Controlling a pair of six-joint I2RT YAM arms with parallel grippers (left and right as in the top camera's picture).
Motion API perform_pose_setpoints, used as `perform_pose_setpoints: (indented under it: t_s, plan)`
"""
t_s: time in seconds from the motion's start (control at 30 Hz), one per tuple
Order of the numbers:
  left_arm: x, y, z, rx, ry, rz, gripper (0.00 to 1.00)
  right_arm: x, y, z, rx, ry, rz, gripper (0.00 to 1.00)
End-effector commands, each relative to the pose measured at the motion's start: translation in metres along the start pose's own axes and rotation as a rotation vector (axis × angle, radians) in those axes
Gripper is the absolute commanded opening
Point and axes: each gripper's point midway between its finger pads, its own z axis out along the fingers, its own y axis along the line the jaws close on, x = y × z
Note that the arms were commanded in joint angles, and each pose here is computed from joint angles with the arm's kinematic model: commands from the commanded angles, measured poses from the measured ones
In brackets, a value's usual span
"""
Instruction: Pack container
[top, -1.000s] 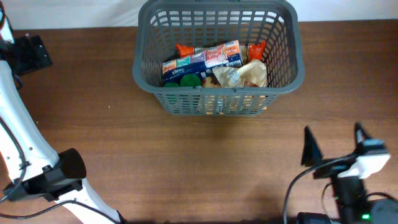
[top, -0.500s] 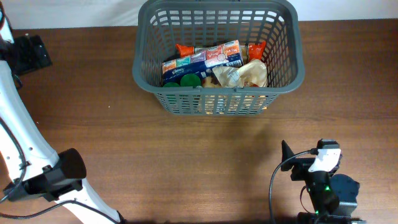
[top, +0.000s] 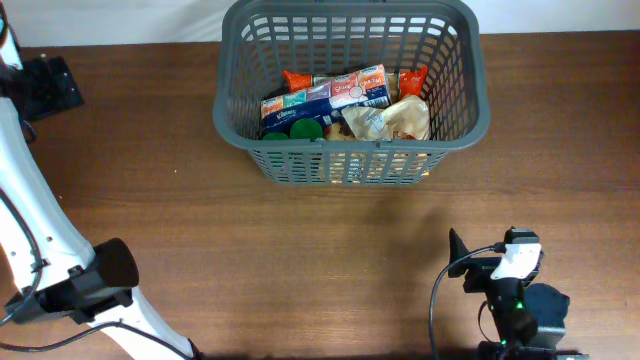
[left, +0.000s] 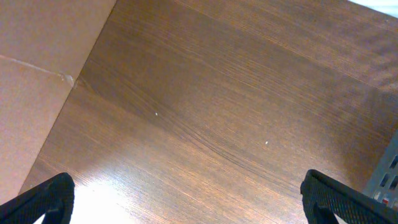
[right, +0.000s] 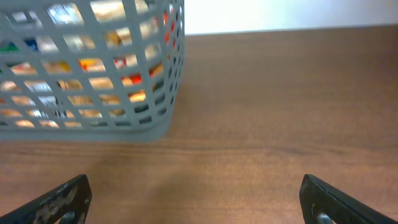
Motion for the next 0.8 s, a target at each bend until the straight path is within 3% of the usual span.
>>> perform_pose_setpoints:
  t_s: [0.0,0.77]
  plan:
    - [0.0006,0.0,0.0006,0.003,0.003,-0.014,0.99,-0.0015,-0.0032,0.0004,0.017,-0.017,-0.001,0.99]
    - [0.0012,-0.0024,0.0005,0.005,0.005,-0.009,0.99,-0.0014,-0.0032,0.0004,0.017,-0.016,-0.001,0.99]
